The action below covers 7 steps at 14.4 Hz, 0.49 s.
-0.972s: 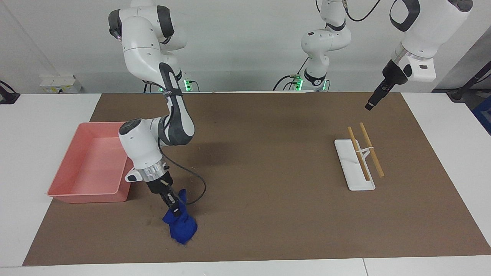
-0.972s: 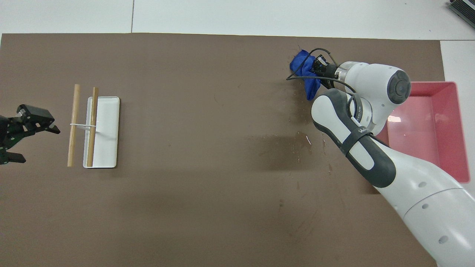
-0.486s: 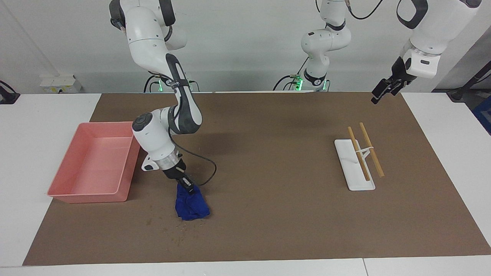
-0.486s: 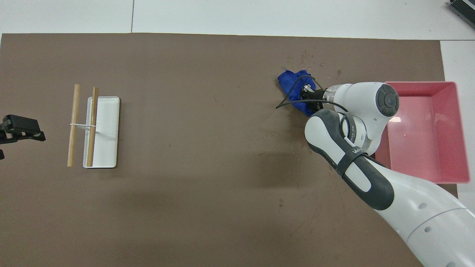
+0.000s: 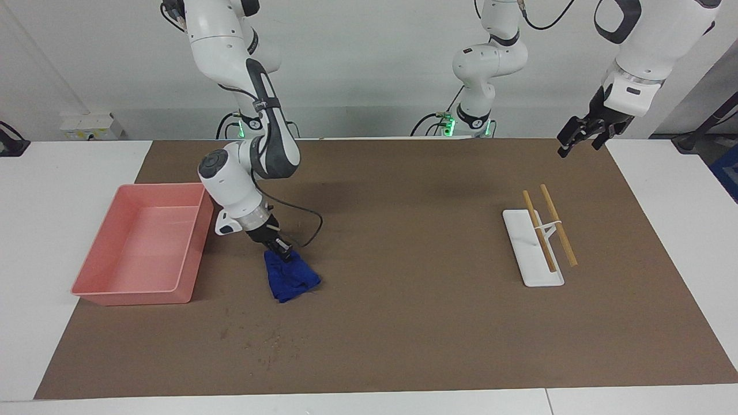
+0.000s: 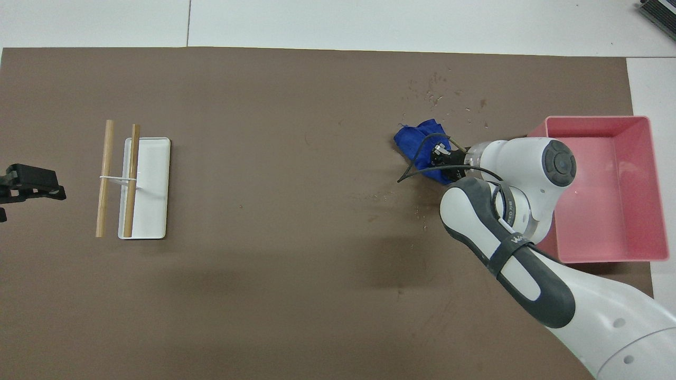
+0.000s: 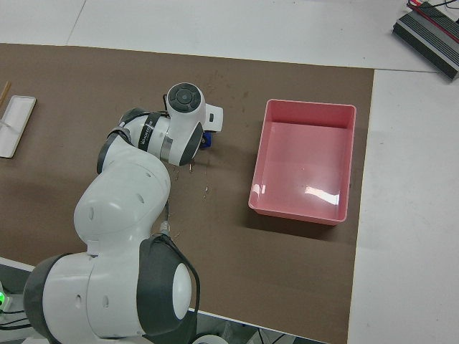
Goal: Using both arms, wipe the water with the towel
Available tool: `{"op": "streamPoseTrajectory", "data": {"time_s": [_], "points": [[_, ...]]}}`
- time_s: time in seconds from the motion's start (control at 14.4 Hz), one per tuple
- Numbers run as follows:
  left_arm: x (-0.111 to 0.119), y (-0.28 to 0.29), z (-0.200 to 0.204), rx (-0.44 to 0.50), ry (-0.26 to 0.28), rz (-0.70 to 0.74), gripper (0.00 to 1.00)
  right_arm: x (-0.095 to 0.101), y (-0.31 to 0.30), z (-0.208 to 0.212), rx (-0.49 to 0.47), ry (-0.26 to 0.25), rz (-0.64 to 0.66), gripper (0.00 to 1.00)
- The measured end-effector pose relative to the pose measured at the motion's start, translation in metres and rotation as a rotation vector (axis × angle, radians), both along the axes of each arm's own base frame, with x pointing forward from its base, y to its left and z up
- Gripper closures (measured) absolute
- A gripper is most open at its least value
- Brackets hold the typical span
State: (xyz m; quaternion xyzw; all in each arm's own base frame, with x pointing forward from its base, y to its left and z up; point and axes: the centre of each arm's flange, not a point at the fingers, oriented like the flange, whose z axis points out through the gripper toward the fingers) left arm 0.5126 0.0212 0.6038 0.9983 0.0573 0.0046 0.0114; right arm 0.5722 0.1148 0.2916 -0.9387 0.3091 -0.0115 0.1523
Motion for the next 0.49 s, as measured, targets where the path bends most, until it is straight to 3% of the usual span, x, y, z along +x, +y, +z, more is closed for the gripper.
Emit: {"op": "streamPoseTrajectory", "data": {"time_s": [0.49], "points": [[0.007,-0.008,-0.009,0.056,0.014,-0.137,0.00,-0.065,-0.005,-0.002,0.033,0.213,0.177,0.92]]}}
